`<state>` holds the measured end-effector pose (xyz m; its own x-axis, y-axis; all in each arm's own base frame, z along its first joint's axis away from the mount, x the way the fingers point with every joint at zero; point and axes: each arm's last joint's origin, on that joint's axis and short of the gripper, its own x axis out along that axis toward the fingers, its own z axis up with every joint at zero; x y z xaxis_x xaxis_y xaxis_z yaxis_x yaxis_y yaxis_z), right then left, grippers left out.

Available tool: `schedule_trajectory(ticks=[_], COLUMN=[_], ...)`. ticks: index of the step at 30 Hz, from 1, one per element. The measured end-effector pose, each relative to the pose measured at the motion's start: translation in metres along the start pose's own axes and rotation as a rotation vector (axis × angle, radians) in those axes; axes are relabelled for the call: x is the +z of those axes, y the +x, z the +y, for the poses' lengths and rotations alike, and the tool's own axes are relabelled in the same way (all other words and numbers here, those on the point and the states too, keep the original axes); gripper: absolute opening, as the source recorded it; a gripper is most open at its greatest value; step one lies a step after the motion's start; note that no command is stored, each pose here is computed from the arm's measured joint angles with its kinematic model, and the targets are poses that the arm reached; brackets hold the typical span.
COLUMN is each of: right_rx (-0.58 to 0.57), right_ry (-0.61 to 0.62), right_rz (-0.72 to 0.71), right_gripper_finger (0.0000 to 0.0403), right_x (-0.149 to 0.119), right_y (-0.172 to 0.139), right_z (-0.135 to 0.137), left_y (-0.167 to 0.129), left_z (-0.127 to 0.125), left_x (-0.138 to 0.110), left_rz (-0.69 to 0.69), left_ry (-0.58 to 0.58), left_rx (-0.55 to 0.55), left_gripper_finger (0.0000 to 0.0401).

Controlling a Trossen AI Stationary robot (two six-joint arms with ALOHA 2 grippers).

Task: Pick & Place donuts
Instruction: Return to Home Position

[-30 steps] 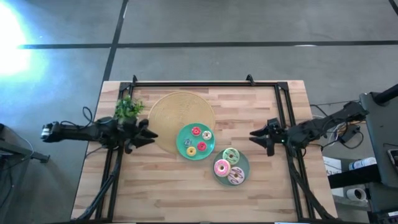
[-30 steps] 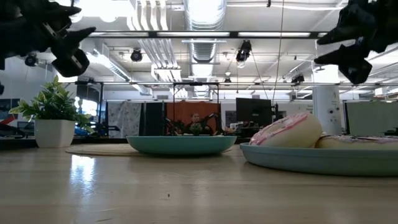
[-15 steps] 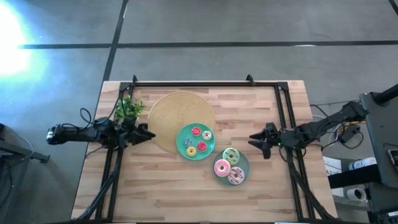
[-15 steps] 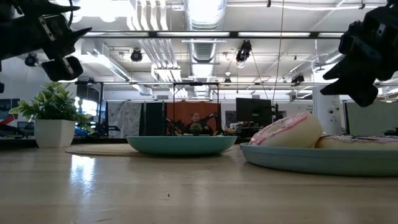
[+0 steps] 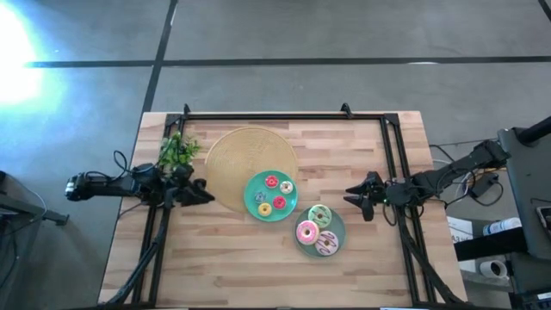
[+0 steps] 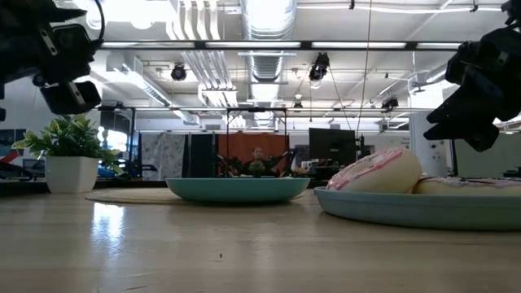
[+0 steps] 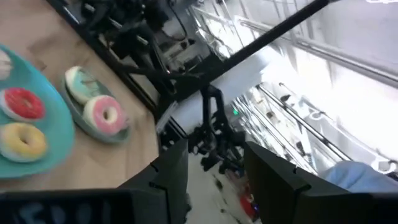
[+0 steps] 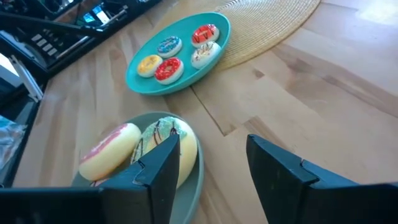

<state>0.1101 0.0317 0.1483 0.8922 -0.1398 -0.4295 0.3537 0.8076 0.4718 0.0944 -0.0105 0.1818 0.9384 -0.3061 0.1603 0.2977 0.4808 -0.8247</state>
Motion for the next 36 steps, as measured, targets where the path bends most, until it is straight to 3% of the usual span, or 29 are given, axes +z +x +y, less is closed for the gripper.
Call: schedule_trajectory(ticks=[9,11,13,17,21,28,33,36], right_rx=[-0.001,-0.001,-0.001,-0.002,-0.002,-0.001,-0.001,-0.001], right_ry=[-0.002,-0.001,-0.002,-0.002,-0.002,-0.002,-0.001,-0.002], right_rz=[0.001,0.001,0.001,0.002,0.002,0.002,0.002,0.002], right_gripper_finger=[0.0178,0.0177,0.0176,0.0176,0.0178,0.0176,0.0178,0.0176], right_x=[-0.001,-0.001,-0.001,-0.001,-0.001,-0.001,-0.001,-0.001], right_y=[0.000,0.000,0.000,0.000,0.000,0.000,0.000,0.000], right_z=[0.000,0.000,0.000,0.000,0.000,0.000,0.000,0.000], left_y=[0.000,0.000,0.000,0.000,-0.001,-0.005,-0.005,-0.005], left_z=[0.001,0.001,0.001,0.005,0.011,0.018,0.019,0.019], left_x=[0.000,0.000,0.000,-0.001,-0.003,0.007,0.008,0.008], left_rz=[0.003,0.001,0.002,0.010,0.061,-0.005,-0.007,-0.024], left_ry=[-0.006,0.049,0.216,0.688,0.911,0.983,1.020,0.984], left_rx=[0.005,0.003,0.010,0.055,0.110,0.251,0.279,0.279], left_gripper_finger=[0.0131,0.0131,0.0131,0.0131,0.0131,0.0131,0.0131,0.0131])
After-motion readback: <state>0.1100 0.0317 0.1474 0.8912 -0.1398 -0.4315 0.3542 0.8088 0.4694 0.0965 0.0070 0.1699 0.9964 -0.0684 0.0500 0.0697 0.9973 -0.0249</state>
